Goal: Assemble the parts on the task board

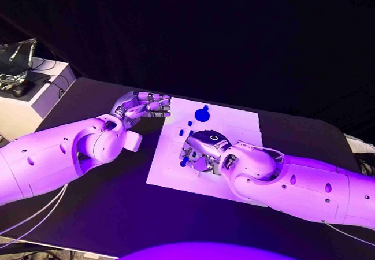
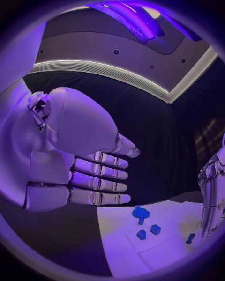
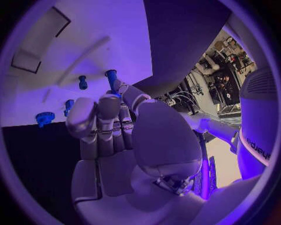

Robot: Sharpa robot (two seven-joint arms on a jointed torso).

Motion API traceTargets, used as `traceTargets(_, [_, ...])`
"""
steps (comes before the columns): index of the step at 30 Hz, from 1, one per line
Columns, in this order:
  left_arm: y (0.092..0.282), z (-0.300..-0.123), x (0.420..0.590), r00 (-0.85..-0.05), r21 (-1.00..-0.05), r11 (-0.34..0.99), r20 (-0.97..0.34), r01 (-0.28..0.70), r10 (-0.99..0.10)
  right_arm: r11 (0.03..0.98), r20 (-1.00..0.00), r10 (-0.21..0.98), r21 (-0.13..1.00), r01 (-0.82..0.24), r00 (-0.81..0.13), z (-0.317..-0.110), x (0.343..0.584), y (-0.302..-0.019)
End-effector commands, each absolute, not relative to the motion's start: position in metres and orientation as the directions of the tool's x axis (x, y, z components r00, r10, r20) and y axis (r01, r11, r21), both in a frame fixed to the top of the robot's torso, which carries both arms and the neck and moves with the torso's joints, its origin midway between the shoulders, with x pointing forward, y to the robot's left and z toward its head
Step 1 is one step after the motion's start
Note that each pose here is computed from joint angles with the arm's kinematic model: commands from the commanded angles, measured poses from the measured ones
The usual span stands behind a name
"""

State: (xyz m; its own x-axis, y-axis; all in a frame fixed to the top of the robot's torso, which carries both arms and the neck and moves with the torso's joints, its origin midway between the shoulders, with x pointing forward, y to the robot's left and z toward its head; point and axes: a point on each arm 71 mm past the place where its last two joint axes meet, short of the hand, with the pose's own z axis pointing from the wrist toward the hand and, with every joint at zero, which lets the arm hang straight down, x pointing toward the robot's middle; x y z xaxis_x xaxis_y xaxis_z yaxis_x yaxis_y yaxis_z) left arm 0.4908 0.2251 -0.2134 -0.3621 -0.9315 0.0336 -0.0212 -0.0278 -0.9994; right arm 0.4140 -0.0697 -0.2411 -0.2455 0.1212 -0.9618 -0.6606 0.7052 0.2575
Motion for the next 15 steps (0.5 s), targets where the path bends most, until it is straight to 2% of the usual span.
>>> traceTargets(1, [0.2235,-0.2123,0.4904,-0.375,-0.999,-0.036,0.039,-0.016,-0.926,0.704,-0.966,0.092,0.235,-0.670,-0.242,-0.2448,0.4123,-0.0680])
traceTargets(15, [0.2236,-0.2125,0.4907,-0.375,-0.999,-0.035,0.039,-0.017,-0.926,0.707,-0.967,0.067,0.221,-0.672,-0.247,-0.2532,0.4120,-0.0647])
